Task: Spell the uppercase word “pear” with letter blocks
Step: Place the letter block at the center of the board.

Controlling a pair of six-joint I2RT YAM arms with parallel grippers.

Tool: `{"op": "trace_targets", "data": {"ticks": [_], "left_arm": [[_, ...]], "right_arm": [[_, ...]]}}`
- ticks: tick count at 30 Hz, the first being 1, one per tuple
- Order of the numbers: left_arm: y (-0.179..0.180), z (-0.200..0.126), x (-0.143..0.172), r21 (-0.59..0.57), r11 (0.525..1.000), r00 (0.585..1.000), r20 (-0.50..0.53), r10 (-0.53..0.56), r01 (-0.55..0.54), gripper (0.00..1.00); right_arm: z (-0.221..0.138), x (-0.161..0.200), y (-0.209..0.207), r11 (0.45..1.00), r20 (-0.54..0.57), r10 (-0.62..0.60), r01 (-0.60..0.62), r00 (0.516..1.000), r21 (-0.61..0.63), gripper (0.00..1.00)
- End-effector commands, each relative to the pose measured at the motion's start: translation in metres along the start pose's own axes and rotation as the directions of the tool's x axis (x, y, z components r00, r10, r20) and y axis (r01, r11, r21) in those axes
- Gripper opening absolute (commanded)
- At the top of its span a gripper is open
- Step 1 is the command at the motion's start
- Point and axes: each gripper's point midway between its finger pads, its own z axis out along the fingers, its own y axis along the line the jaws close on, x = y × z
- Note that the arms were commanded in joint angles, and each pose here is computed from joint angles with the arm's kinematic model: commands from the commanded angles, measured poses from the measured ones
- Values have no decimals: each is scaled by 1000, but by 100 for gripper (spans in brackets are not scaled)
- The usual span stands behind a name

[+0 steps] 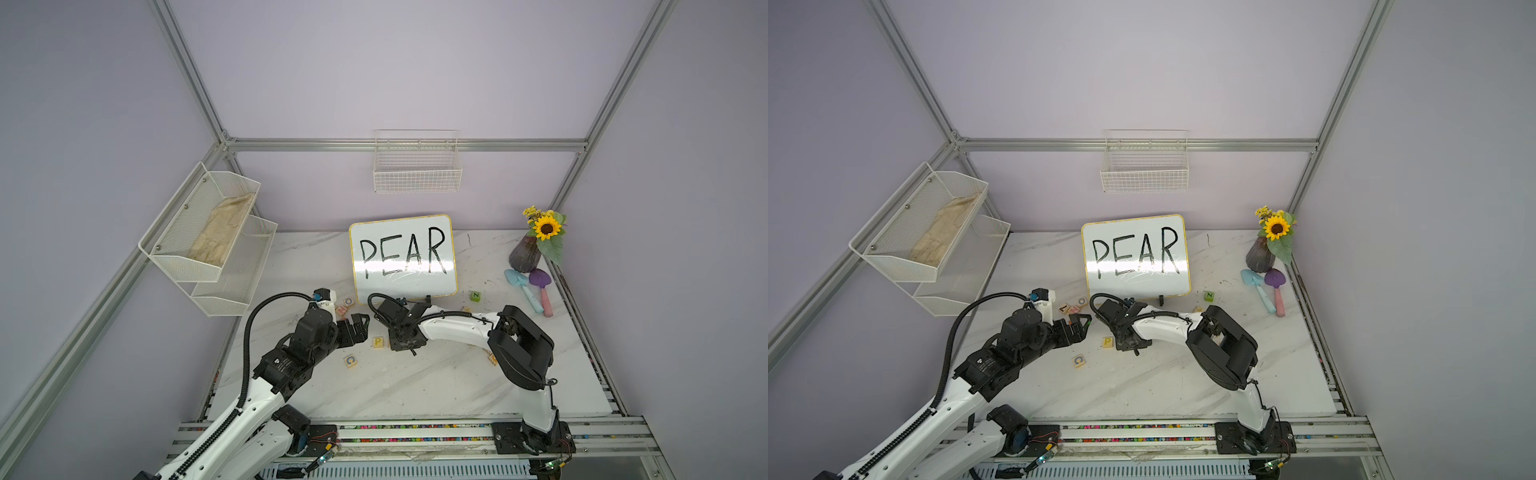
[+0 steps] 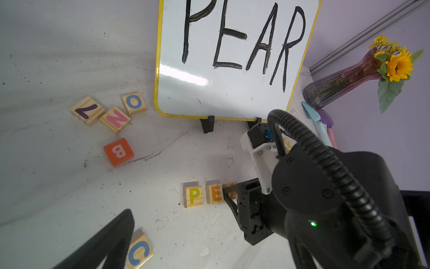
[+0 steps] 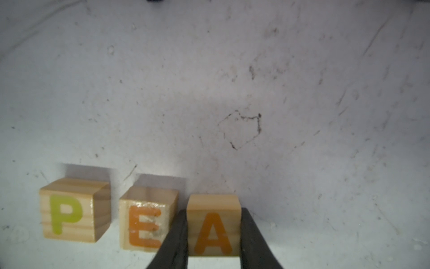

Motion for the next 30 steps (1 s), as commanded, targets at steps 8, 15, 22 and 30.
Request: {"op": "trace_targets", "data": {"ticks": [8, 15, 22, 30], "left_arm": [[5, 5, 7, 5, 1000, 1000, -2, 21, -21, 100], [6, 5, 8, 3, 1000, 1000, -3, 21, -21, 100], [6, 6, 9, 2, 1000, 1000, -8, 22, -22, 100], [6, 6, 9, 1, 1000, 1000, -7, 21, -21, 100]], "right_arm": [[2, 19, -13, 999, -49, 11, -9, 999, 49, 35], [0, 18, -14, 999, -40, 12, -10, 999, 52, 35], [-3, 17, -15, 999, -27, 17, -16, 999, 44, 36], [-2, 15, -12, 999, -24, 16, -15, 1000, 33, 37]]}}
